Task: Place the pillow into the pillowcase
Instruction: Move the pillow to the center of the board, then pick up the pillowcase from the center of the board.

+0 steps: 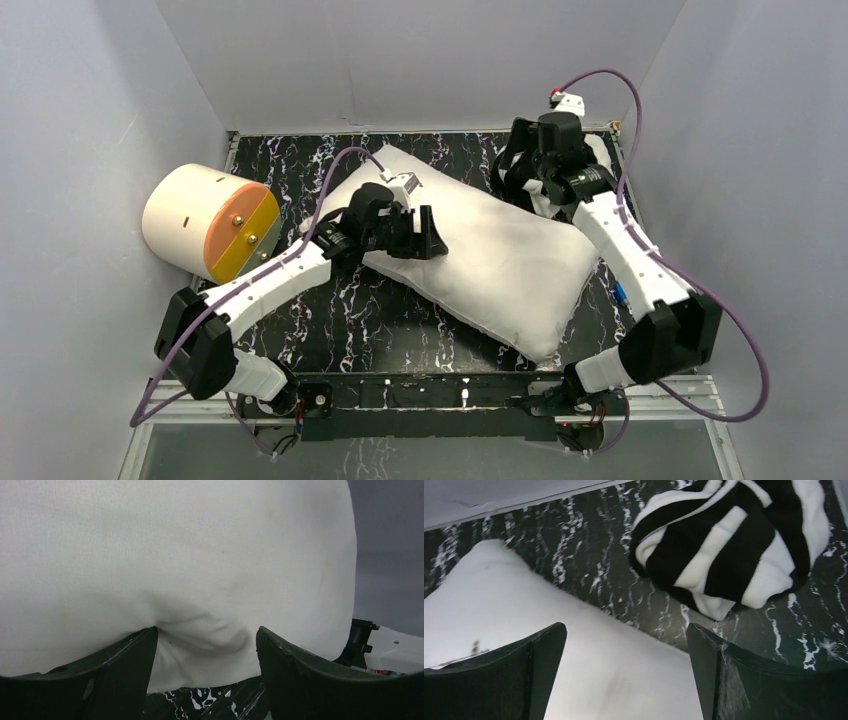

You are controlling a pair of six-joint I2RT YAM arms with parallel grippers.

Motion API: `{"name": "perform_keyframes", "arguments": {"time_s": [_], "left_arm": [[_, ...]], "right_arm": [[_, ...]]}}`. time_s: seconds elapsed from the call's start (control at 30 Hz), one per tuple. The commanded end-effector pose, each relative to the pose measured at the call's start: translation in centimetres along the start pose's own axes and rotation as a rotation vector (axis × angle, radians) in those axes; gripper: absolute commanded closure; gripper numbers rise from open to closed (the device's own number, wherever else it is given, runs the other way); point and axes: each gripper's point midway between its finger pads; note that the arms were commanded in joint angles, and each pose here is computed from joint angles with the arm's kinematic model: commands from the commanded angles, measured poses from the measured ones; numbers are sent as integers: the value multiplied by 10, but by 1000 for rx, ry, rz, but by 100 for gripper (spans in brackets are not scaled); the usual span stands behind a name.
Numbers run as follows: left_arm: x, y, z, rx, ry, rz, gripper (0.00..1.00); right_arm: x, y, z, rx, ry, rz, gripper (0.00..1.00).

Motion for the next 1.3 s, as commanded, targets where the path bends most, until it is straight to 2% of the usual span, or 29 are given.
{"name": "perform_keyframes", "arguments": {"time_s": [0.0, 0.13, 0.2, 0.23, 0.4, 0.43, 0.47, 0.5, 0.63, 0.7, 0.87, 1.07, 1.13, 1.27], "left_arm": [[8, 29, -34, -109, 150, 80, 25], [31, 47, -59, -183, 312, 173, 15], [38, 53, -72, -214, 360, 224, 4], [41, 55, -77, -228, 380, 243, 2], [50, 57, -96, -281, 431, 269, 2], [51, 57, -98, -286, 434, 266, 2], [53, 55, -100, -288, 442, 261, 2], [54, 56, -102, -299, 451, 249, 2], [58, 52, -107, -313, 468, 197, 3], [58, 47, -105, -298, 461, 165, 6], [57, 47, -102, -304, 461, 115, 13], [11, 96, -122, -394, 386, 126, 15], [-16, 111, -128, -413, 302, 137, 15], [-94, 119, -141, -383, -31, 212, 13]], "right_arm": [[-37, 31, 47, -82, -72, 74, 1], [-76, 17, 98, -32, -132, 147, 1], [-86, 8, 124, -5, -141, 167, 1], [-92, 0, 138, 19, -158, 168, 1], [-98, -28, 203, 118, -161, 142, 2], [-98, -33, 214, 131, -155, 131, 4], [-97, -37, 226, 141, -139, 116, 9], [-94, -38, 236, 145, -116, 96, 17], [-72, -20, 249, 99, 29, 6, 74], [-54, 7, 232, 59, 115, -27, 99], [4, 91, 140, -111, 331, -101, 100], [76, 164, -16, -310, 595, -158, 100], [92, 173, -63, -348, 693, -143, 100], [117, 176, -139, -385, 876, -86, 100]]}}
Point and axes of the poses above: each gripper's point midway between its finger pads, its own z axis out along the fingers, its own x axis along the line the jaws close on, y = z × x, and after that the axes turned 4 degrees about -z, right-handed
